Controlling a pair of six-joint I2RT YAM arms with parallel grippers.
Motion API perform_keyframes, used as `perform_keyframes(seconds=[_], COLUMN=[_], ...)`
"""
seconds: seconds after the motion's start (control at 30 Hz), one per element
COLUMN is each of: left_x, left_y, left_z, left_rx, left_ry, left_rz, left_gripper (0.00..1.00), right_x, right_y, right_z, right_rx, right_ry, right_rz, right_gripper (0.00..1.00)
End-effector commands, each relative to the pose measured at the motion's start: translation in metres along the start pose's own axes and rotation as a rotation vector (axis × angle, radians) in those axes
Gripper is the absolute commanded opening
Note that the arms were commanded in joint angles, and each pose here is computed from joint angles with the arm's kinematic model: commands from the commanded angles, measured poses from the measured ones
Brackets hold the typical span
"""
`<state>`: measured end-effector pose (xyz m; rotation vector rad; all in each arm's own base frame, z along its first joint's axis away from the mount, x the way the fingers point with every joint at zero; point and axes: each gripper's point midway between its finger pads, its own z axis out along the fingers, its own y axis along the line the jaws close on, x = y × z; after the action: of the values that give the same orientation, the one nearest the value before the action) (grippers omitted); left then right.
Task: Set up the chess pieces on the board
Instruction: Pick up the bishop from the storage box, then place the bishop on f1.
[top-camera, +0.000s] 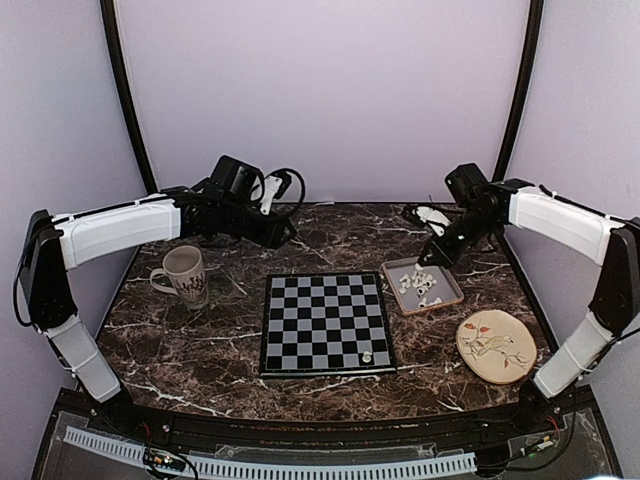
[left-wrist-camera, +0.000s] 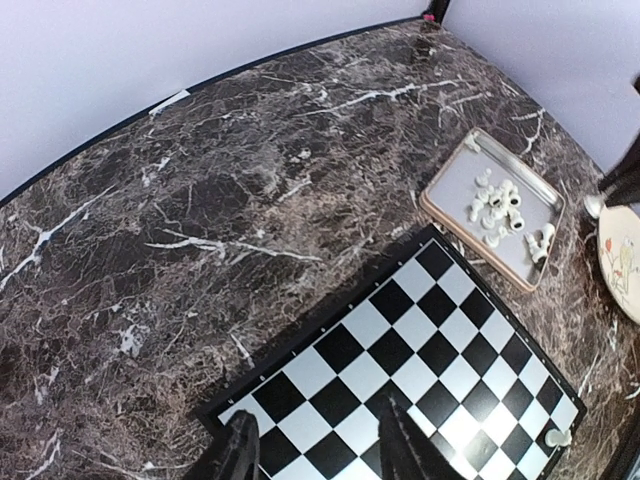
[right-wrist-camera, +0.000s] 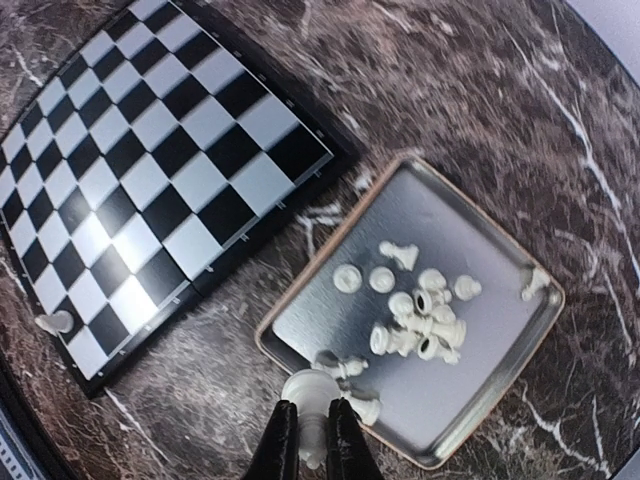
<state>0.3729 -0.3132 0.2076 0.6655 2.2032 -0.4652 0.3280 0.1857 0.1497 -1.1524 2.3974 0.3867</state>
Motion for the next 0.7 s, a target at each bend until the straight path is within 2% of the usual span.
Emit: perform_keyframes(seconds=[0.0,0.23,0.43,0.67], left_x=[-0.025,-0.035,-0.027,-0.023], left_y=[0.011,0.028,0.036,0.042], left_z=[0.003,-0.001,-0.015,-0.026], left_rx=[0.06,0.059,0.009,0.006], left_ry=[-0.062,-0.087,-0.124,-0.136], left_rz=[-0.038,-0.028,-0.004,-0.053], left_gripper=[0.46,0.47,0.49,0.5], right_x=[-0.034,-0.051,-0.043,-0.024], right_y=[0.043,0.107,0.151,0.201], right_z=[-0.02,-0.013,0.018,0.045], right_rx=[-0.067,-0.149,-0.199,-0.246], right_ry=[-0.067,-0.015,0.109,0.219], right_rz=[-0.144,-0.351,-0.503,-0.643], right_gripper=[0.02,0.04,0.04,0.04])
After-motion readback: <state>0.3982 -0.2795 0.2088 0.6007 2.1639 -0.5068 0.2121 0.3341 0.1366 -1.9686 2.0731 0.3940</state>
